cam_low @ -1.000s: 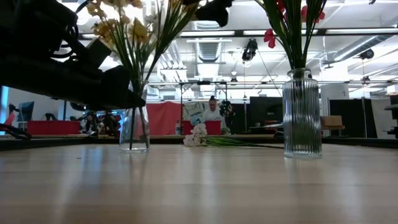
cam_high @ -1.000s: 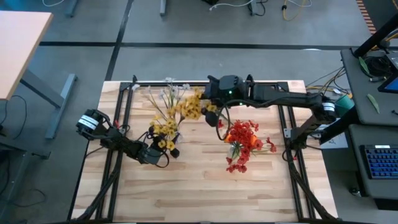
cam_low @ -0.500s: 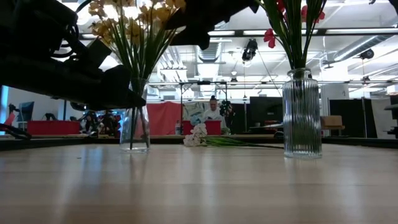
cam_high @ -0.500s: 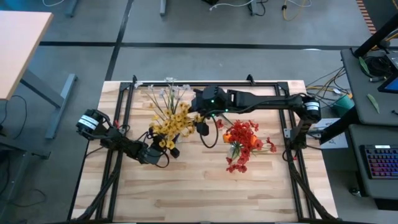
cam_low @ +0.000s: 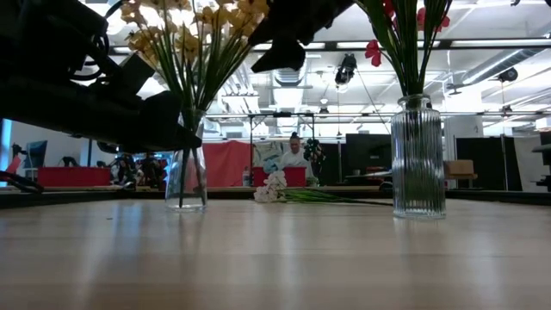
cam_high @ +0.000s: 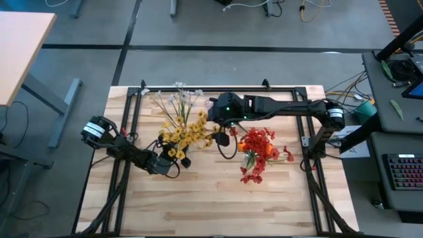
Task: Sort flowers into vase by color
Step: Put the white flower into the left transparent vase
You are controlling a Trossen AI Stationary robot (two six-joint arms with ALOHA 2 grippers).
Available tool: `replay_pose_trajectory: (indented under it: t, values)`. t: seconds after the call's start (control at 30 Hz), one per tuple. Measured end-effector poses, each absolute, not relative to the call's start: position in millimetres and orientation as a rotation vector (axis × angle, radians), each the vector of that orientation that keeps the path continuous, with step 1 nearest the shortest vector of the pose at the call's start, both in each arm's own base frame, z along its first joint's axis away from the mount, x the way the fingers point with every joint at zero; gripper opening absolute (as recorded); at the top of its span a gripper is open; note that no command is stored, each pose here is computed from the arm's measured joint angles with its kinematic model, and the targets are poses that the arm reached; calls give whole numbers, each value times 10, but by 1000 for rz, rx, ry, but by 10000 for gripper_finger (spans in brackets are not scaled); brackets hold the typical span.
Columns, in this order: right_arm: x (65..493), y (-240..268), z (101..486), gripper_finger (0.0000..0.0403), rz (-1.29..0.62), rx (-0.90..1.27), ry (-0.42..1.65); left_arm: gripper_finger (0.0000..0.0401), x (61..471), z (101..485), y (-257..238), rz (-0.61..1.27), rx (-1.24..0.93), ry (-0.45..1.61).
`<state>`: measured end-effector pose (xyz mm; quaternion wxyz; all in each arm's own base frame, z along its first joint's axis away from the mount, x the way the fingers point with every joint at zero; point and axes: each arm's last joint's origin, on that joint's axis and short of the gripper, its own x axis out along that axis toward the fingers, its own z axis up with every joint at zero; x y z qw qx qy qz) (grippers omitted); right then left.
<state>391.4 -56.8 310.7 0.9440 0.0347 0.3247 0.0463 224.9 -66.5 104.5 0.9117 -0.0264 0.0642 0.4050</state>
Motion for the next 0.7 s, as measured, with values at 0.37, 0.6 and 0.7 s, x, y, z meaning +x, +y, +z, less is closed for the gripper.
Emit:
replay_pose_trajectory:
  t: [0.37, 0.6, 0.7]
  values:
    - [3912, -545, 3138, 362, 107, 16, 645, 174, 2250, 1046, -663, 836, -55, 131]
    - [3864, -548, 3120, 362, 91, -180, 786, 174, 2250, 1045, -661, 837, -54, 132]
    - [3873, -563, 3134, 362, 11, -276, 793, 174, 2249, 1043, -661, 838, -53, 133]
